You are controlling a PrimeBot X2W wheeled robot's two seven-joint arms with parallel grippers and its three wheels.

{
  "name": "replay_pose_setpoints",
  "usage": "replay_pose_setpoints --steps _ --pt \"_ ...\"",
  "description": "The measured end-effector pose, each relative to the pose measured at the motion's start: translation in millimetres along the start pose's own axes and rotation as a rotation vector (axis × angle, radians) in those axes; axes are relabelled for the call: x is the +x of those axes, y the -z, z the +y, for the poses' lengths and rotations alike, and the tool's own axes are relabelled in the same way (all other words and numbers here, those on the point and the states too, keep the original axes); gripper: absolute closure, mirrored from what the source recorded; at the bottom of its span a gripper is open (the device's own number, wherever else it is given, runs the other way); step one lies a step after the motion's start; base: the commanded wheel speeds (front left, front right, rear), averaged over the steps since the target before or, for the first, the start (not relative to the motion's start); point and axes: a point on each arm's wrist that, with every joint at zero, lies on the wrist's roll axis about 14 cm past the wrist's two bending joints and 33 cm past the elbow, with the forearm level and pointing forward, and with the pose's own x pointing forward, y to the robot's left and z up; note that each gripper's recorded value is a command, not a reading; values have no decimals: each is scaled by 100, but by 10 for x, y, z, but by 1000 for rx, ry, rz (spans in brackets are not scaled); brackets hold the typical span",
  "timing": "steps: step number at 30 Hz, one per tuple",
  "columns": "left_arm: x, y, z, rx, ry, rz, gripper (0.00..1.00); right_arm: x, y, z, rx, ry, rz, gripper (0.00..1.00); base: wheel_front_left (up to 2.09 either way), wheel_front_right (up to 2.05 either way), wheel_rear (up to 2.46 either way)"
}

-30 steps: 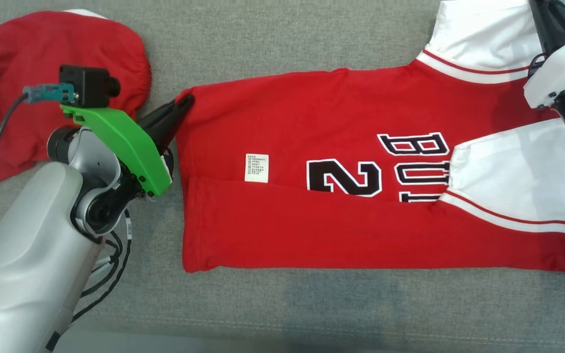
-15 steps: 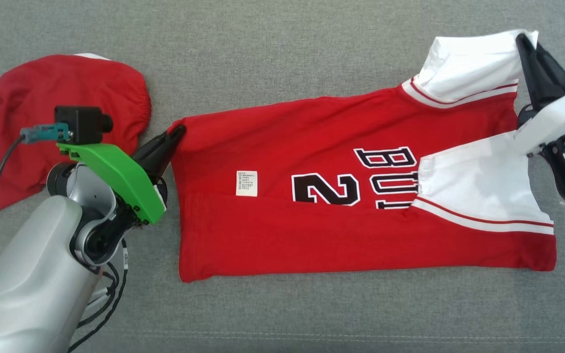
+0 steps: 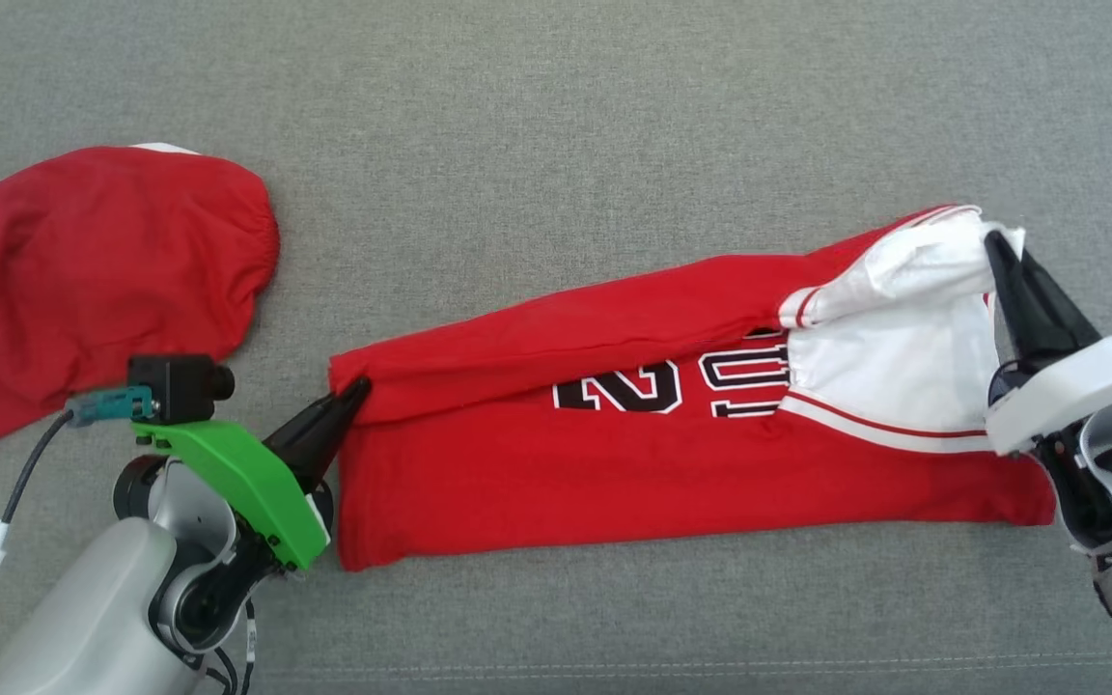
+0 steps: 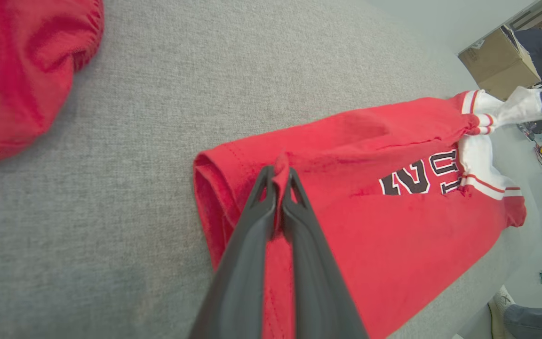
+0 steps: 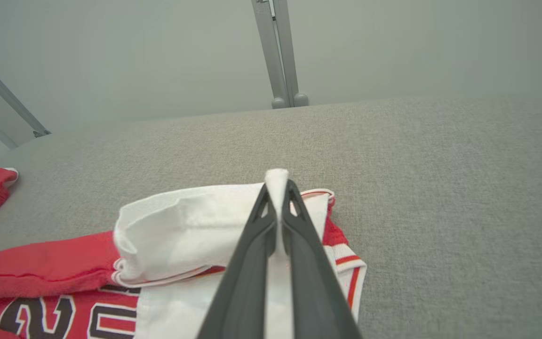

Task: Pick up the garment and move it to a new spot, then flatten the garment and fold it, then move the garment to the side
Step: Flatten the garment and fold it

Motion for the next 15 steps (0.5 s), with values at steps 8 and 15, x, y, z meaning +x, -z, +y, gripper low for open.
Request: replay_pose_setpoints --steps 8,15 --pt "-136 110 78 -29 -25 -3 100 -216 145 158 71 -1 0 100 0 0 0" --pt "-168 37 39 -42 -11 -34 100 -362 86 125 63 14 -23 100 0 0 0"
